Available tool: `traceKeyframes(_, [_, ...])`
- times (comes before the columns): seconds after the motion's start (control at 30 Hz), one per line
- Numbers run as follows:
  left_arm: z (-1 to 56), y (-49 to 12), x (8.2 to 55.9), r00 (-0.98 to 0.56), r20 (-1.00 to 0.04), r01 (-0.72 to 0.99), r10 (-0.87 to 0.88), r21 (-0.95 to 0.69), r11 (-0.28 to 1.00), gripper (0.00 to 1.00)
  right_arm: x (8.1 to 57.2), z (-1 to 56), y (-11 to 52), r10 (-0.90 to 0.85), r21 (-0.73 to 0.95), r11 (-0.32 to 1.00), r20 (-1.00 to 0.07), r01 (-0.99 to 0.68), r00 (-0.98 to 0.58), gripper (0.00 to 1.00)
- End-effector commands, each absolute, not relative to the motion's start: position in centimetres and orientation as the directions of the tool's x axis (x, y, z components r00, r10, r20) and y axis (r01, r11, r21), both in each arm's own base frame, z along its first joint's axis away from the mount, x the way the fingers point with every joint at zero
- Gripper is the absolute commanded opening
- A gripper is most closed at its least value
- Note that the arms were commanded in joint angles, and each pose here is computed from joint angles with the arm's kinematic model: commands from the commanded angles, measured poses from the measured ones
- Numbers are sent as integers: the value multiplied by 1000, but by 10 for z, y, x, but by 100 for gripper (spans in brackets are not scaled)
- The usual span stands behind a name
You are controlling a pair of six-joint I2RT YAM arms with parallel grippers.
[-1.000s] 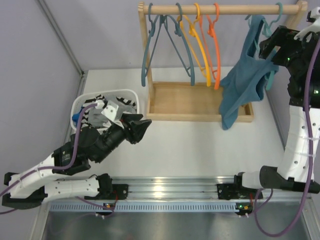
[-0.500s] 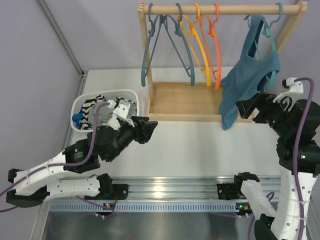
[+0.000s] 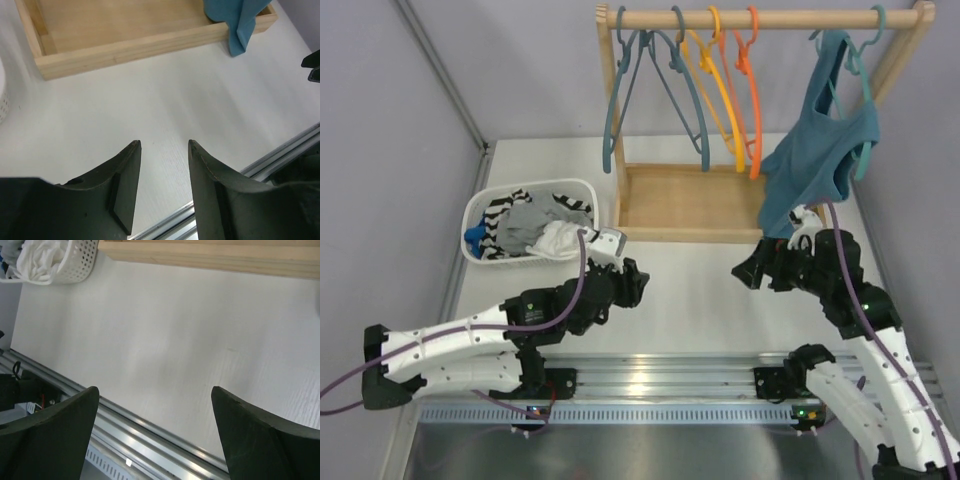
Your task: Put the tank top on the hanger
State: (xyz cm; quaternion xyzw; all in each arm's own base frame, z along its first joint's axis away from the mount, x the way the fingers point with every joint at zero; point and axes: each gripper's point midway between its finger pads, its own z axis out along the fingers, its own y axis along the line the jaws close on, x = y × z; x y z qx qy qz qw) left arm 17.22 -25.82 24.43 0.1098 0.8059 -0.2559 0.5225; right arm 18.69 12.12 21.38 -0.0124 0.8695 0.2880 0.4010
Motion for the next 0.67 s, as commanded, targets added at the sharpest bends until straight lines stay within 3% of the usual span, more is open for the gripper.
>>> traceKeyframes(0.0, [241,-259,175,-447,-869,381,-210,-398,834,48,206,229,137,229,465,838,-775,-286,-590,95])
traceKeyframes(0.07, [234,-259,175,-456,-867,375,-202,-393,840,48,213,229,142,255,469,835,-794,-288,-552,100])
traceKeyframes(0.63, [215,-255,174,-487,-851,340,-197,-393,854,48,219,190,183,170,401,870,-790,-286,-589,100])
